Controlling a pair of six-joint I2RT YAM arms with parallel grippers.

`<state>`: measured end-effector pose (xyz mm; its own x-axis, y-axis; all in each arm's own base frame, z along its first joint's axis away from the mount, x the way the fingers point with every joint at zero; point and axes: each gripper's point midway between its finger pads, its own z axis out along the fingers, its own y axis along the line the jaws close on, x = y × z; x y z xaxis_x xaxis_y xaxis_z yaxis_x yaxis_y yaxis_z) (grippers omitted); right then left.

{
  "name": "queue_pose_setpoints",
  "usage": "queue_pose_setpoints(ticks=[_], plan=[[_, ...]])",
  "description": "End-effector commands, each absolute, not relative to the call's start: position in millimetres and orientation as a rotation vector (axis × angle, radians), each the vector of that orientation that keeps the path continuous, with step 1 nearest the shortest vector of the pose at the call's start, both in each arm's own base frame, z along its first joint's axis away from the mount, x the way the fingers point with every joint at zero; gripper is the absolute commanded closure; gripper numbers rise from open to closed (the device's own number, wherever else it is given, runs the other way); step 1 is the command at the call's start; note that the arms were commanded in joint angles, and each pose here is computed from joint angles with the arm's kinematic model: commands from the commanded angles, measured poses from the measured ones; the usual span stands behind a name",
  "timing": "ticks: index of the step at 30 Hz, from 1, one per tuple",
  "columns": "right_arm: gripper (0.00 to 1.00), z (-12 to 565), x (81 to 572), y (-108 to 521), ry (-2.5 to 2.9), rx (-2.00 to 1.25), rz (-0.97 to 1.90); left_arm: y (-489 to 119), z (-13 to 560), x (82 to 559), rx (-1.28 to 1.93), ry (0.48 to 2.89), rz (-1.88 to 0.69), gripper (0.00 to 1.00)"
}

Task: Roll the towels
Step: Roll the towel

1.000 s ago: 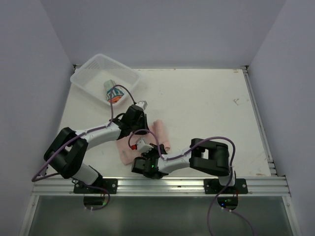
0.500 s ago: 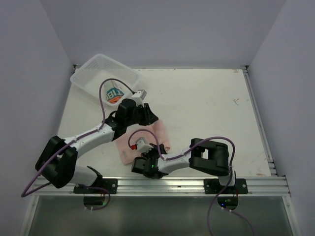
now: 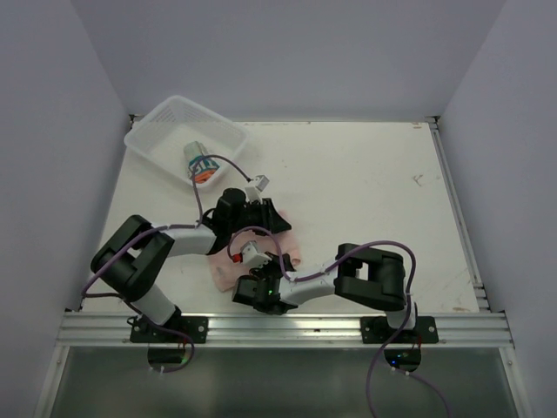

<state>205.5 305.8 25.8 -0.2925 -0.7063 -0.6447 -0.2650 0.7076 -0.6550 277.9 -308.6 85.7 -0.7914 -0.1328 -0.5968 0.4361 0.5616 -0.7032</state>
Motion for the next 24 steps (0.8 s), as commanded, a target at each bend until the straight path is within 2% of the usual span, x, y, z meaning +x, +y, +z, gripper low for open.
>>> queue_pose_setpoints(ticks=[1, 7, 18, 24], plan=[[1.0, -27, 190, 306, 2.05, -0.8, -0.416, -315, 93, 283, 0.264, 2.098, -1.268, 0.65], [1.0, -26, 190, 305, 2.054, -0.796, -0.406, -297, 53, 282, 0.199, 2.215, -1.13, 0.66], [1.0, -21, 191, 308, 2.071, -0.756, -0.358, -264, 16, 285, 0.153, 2.297, -0.87, 0.66], [0.83, 10, 192, 308, 2.063, -0.678, -0.268, -263, 4, 285, 0.138, 2.314, -0.859, 0.66]])
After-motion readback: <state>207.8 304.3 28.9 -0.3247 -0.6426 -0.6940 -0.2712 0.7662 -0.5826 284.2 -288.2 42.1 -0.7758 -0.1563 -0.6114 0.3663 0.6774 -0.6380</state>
